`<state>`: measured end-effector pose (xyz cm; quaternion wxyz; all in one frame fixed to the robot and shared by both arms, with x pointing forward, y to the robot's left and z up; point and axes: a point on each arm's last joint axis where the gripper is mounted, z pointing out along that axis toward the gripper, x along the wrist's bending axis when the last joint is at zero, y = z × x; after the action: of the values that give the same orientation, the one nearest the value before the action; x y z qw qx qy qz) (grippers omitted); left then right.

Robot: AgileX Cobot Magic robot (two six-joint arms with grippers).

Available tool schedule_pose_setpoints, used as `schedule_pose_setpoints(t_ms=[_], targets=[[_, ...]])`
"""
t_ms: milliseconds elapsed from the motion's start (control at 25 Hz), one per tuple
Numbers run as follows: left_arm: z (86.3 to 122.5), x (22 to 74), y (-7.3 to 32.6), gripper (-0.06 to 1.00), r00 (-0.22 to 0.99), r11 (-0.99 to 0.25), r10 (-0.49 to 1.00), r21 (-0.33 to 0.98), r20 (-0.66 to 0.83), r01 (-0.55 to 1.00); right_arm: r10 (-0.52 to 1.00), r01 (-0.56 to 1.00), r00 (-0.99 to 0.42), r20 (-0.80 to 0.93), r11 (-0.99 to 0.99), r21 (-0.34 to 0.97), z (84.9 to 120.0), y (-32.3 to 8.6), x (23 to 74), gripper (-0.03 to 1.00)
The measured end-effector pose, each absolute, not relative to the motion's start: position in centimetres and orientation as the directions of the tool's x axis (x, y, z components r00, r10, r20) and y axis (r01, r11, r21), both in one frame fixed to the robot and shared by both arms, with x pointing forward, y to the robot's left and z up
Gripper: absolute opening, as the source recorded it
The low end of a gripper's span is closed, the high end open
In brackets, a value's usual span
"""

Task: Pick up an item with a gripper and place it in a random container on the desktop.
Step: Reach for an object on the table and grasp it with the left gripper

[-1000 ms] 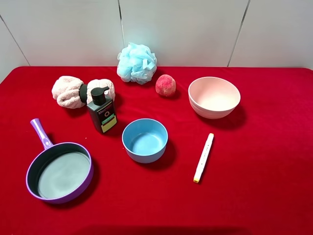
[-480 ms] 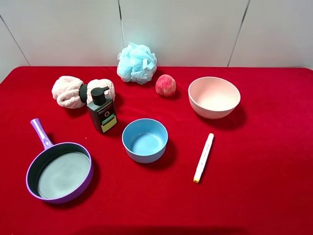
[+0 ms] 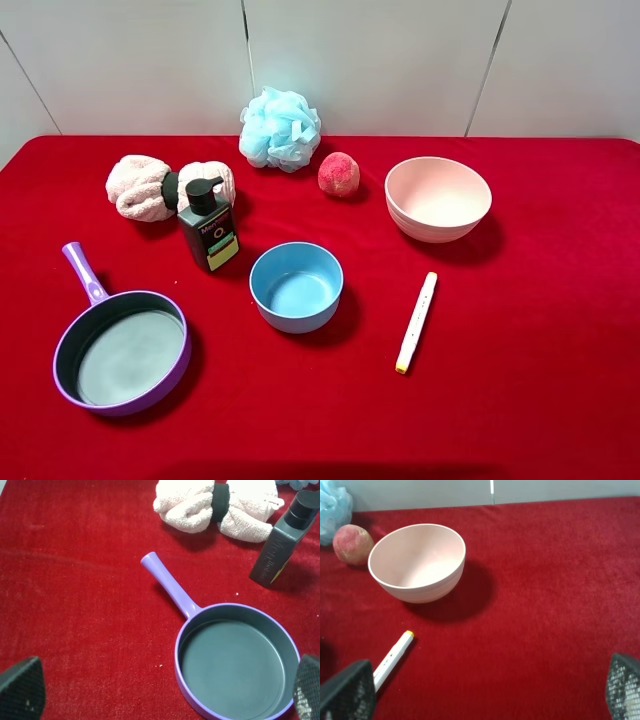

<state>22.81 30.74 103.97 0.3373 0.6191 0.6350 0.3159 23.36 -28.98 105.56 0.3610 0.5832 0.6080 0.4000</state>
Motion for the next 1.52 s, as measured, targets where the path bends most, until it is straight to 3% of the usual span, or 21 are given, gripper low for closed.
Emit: schedule_pose_setpoints(t_ms=[520, 920, 1520], targets=[[107.8, 26.8, 30.4, 0.99, 0.008, -0.001, 1.0, 0.715, -0.006, 0.699, 0.998, 0.42, -0.059, 0.028, 0.0, 0.907, 105.6, -29.0, 23.4, 0.69], [112.3, 32.6, 29.3, 0.99, 0.124, -0.106, 0.992, 0.598, 0.012, 0.795, 0.998, 0.42, -0.059, 0.028, 0.0, 0.907, 105.6, -29.0, 23.4, 0.69], [113.1, 42.9, 27.1, 0.96, 0.249, -0.214, 0.967, 0.364, -0.052, 0.907, 0.998, 0.42, -0.059, 0.028, 0.0, 0.907, 105.6, -29.0, 23.4, 0.69]])
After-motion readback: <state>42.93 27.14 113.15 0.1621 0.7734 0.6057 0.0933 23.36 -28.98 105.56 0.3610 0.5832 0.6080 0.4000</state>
